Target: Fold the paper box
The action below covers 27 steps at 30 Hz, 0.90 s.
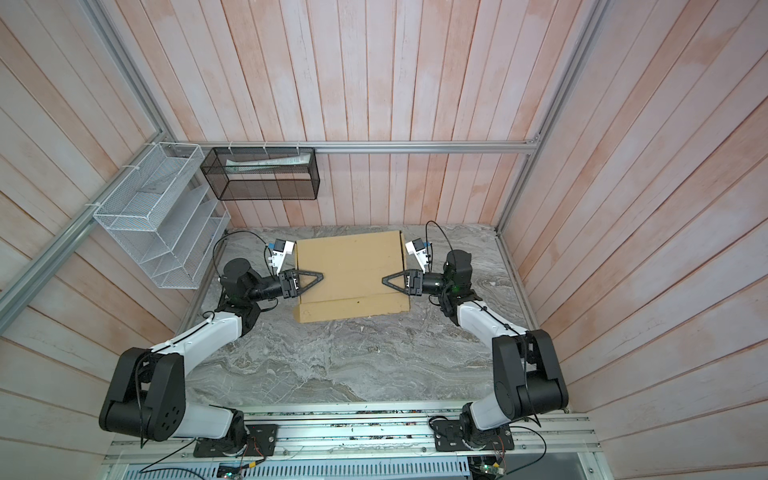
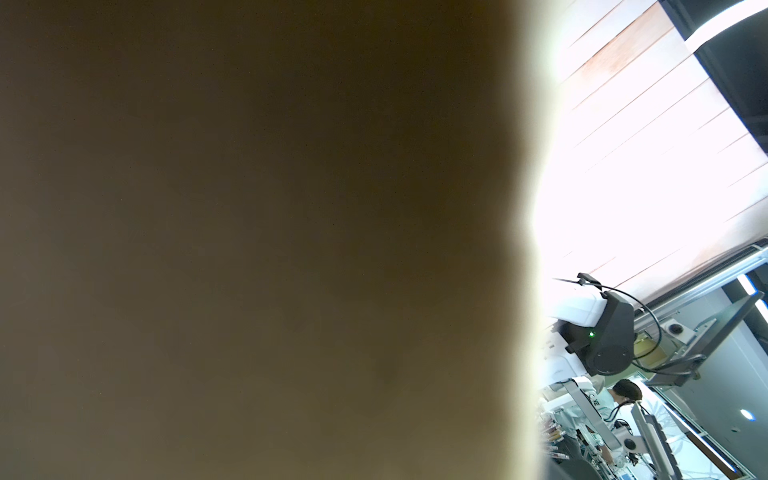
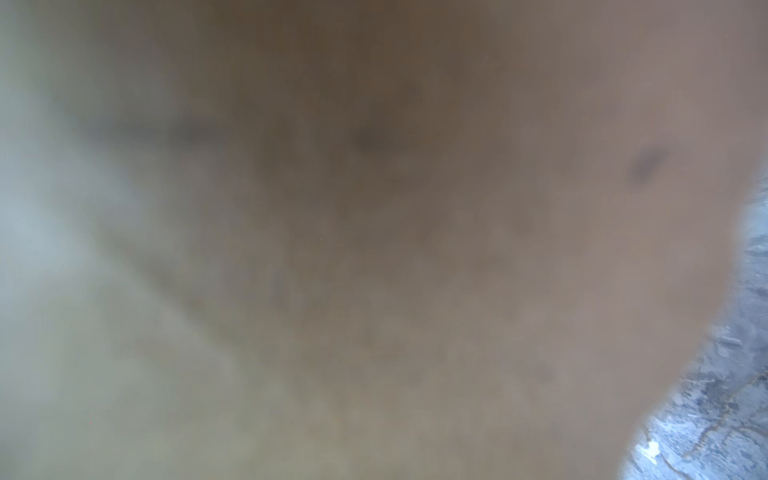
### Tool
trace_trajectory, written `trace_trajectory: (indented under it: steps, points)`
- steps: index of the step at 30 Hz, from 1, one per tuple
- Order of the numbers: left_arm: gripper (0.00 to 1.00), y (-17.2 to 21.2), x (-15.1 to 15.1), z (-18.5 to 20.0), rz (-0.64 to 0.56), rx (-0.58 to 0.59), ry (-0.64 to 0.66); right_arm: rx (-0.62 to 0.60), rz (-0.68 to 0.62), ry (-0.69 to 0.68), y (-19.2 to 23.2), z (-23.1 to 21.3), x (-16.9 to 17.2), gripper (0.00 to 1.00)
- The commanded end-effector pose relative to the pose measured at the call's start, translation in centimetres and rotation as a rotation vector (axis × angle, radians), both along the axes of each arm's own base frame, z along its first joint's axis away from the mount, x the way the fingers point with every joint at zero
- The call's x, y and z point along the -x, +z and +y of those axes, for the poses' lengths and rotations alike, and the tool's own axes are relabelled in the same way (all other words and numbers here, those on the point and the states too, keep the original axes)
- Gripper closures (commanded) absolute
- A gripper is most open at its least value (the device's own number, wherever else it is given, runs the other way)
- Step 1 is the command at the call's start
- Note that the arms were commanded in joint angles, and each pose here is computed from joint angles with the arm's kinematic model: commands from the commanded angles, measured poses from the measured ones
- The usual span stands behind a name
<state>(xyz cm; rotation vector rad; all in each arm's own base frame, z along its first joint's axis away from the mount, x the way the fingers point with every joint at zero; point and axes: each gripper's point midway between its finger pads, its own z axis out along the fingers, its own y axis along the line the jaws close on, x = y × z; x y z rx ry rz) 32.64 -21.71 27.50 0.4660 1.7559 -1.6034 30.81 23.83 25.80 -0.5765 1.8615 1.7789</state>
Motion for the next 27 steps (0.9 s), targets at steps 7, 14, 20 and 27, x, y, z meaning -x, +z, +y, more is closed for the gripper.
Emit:
trace_trajectory:
  steps: [7,14,20,27]
  points:
    - [0.38,1.6,2.9,-2.2,-0.089,0.02,-0.143,0.008,0.015,-0.051,-0.4,1.6,-1.7,0.61]
    - [0.43,1.8,2.5,-2.3,-0.083,0.034,-0.135,0.006,0.011,-0.046,-0.3,2.2,-1.8,0.61]
    - [0.46,2.3,2.1,-2.3,-0.088,0.039,-0.119,0.008,0.021,-0.045,-0.5,2.3,-1.8,0.61]
    - [0.5,2.7,1.7,-2.2,-0.084,0.051,-0.098,0.004,0.014,-0.046,-0.2,2.3,-1.7,0.54]
